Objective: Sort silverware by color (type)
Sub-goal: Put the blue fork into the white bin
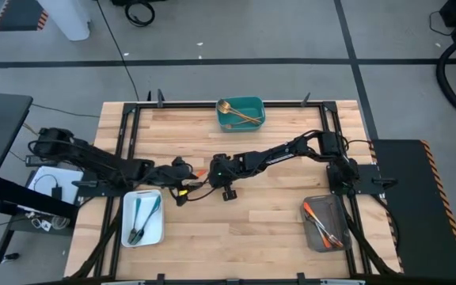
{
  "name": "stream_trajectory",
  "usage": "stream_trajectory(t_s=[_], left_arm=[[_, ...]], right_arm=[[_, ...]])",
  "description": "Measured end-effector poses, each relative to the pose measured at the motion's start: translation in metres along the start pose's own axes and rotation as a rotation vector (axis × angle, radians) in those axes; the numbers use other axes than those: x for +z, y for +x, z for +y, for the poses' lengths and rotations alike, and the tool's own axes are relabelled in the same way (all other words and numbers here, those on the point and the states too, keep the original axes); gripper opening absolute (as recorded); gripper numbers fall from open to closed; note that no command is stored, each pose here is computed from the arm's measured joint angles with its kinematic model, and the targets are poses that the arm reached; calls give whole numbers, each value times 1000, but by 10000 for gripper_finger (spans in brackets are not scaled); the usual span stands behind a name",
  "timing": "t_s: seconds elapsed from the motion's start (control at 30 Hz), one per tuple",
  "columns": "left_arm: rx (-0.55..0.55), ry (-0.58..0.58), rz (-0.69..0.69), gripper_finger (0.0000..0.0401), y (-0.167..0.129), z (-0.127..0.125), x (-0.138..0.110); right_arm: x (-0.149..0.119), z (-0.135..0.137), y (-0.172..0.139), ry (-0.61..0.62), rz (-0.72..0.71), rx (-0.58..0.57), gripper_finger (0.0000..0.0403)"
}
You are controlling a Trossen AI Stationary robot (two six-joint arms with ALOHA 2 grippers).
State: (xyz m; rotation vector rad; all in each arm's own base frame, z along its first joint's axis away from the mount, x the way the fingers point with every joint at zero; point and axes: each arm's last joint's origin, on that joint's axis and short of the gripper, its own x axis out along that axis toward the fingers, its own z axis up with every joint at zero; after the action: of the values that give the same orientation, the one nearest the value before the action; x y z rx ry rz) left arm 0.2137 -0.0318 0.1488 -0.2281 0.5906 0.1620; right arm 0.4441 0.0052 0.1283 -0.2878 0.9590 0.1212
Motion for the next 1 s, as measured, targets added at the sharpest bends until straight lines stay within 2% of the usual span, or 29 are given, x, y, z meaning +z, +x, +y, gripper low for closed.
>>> stream_trajectory(t_s=[0.6,0.73,1.0], left_arm=[[54,-9,2,186,49,7,-20],[40,2,25,172,61,4,-18],[83,46,106,130,79,2,-15]], right_arm=[[6,2,-7,45,-35,20,11],[5,7,-8,35,-7,8,11],[10,16,-24,43,26,2,11]])
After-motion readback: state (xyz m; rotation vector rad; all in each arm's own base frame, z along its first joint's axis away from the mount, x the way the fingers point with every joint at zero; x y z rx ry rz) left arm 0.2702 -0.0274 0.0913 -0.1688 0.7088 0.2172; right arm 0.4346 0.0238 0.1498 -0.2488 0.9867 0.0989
